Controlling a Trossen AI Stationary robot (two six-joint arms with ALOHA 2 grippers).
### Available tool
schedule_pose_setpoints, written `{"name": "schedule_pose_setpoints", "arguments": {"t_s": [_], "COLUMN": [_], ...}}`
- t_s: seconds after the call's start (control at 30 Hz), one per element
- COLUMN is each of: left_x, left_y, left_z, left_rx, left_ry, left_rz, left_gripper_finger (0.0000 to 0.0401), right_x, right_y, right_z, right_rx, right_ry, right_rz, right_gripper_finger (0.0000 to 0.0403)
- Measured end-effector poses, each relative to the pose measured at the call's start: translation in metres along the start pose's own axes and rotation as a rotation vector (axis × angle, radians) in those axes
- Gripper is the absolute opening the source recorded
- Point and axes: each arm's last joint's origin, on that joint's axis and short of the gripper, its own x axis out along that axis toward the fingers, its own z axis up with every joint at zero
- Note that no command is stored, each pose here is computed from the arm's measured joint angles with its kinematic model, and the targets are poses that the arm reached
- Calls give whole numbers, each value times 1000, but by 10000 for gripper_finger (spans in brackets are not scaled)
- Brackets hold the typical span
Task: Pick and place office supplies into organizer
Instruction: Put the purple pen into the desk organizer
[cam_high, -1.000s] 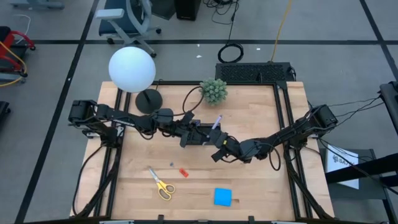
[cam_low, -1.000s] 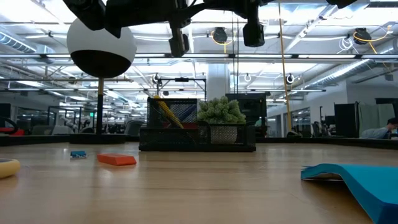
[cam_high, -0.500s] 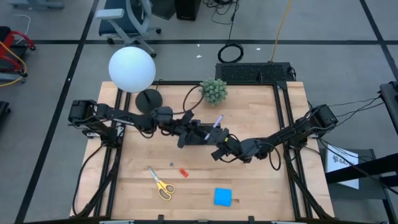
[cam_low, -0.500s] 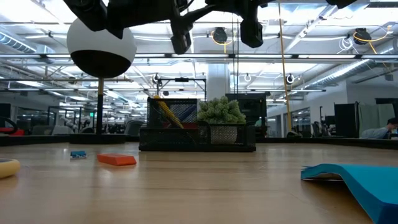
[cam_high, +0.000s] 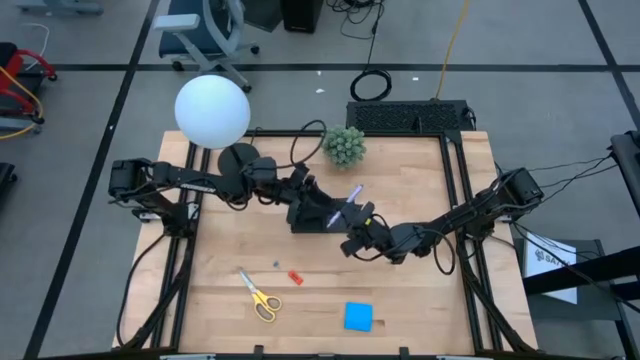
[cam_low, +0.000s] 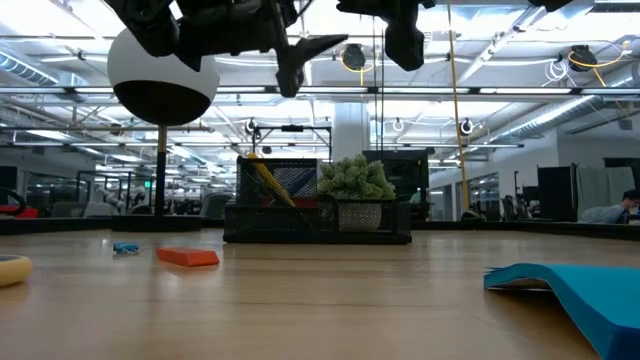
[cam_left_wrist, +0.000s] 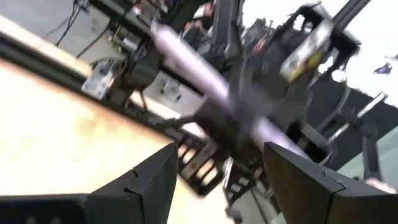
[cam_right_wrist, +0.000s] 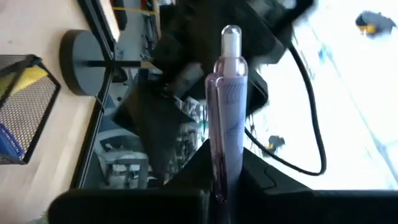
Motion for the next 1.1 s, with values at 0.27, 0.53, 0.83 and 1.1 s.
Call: {"name": "schedule_pose_setpoints", "arguments": {"t_s": [0.27, 0.53, 0.83, 1.1], "left_x": [-12, -40, -72, -95], "left_y": [-12, -38, -74, -87], "left_z": [7, 23, 35, 25], "left_rx": [133, 306, 458, 543], "left_ry": [31, -3, -70, -86], "left_rz": [12, 132, 226, 324], "left_gripper_finger": [243, 244, 243, 244], "right_x": [-2, 2, 16, 23], "right_y": [-2, -1, 17, 28], "right_z": [1, -1, -22, -45], "right_rx": [233, 468, 741, 1025], "right_ry": [-6, -35, -109, -277], "right_rz": [-6, -4, 23, 30], "right_gripper_finger": [19, 19, 19, 19]}}
